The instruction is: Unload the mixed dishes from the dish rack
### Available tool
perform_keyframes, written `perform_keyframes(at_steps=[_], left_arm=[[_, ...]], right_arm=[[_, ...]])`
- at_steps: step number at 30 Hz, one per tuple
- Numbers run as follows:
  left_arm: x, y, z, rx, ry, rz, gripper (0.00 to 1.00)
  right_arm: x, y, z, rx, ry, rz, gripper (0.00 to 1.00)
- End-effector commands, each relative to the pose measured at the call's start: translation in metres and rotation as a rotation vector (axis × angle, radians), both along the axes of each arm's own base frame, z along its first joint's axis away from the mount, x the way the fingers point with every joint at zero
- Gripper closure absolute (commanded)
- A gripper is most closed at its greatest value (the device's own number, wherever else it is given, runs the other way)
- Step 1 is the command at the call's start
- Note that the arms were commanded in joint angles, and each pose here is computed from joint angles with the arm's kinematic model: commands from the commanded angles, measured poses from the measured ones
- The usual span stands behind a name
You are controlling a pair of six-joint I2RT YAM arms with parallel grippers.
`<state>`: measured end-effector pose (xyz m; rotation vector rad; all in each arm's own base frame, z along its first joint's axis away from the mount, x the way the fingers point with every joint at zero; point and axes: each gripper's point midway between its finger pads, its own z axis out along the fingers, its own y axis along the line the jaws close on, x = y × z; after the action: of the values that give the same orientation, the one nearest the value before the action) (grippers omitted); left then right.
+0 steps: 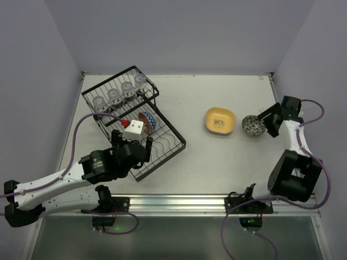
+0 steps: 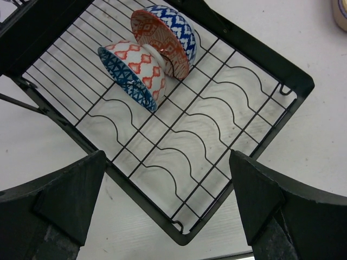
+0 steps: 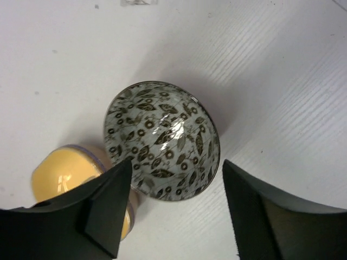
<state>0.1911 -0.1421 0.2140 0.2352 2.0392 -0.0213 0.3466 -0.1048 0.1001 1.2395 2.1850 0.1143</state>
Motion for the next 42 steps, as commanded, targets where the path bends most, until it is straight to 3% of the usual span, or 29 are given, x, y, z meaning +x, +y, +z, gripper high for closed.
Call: perform_keyframes(at_steps=[1,3,4,6,7,11,20,23,27,34,39,42], left_arm=[[0.01,-0.018,0.011,-0.108,-0.009,-0.001,0.0],[0.012,-0.025,0.011,-0.146,-0.003,0.016,0.0],[0.014,-0.031,0.014,-0.206,-0.002,0.039,0.0],[0.021,-0.035,0.01,-0.241,0.002,0.077,0.0],[0.027,-0.038,0.011,-0.278,-0.007,0.102,0.0],[0.053,-0.022,-0.008,-0.275,-0.023,0.232,0.0],[0.09,-0.005,-0.042,-0.375,-0.091,0.259,0.02],[0.093,-0.008,-0.052,-0.403,-0.107,0.214,0.09],[0.1,-0.008,-0.059,-0.442,-0.146,0.187,0.24],[0.112,-0.001,-0.07,-0.474,-0.159,0.17,0.26],[0.116,0.0,-0.078,-0.484,-0.175,0.161,0.41],[0.12,0.004,-0.081,-0.487,-0.177,0.169,0.41]], right_arm=[[-0.005,0.0,0.083,-0.092,-0.189,0.001,0.26],[-0.009,0.02,0.12,-0.158,-0.261,0.072,0.01],[-0.02,0.036,0.152,-0.181,-0.354,0.113,0.01],[-0.031,0.071,0.171,-0.159,-0.46,0.237,0.01],[-0.045,0.103,0.186,-0.085,-0.588,0.361,0.01],[-0.084,0.167,0.204,0.059,-0.815,0.649,0.01],[-0.135,0.209,0.196,0.206,-0.872,0.855,0.04],[-0.148,0.216,0.201,0.228,-0.889,0.881,0.05],[-0.171,0.226,0.217,0.241,-0.948,0.934,0.05],[-0.19,0.233,0.235,0.22,-1.003,0.971,0.05],[-0.194,0.235,0.239,0.227,-1.011,0.991,0.06],[-0.195,0.236,0.238,0.226,-1.013,0.995,0.05]])
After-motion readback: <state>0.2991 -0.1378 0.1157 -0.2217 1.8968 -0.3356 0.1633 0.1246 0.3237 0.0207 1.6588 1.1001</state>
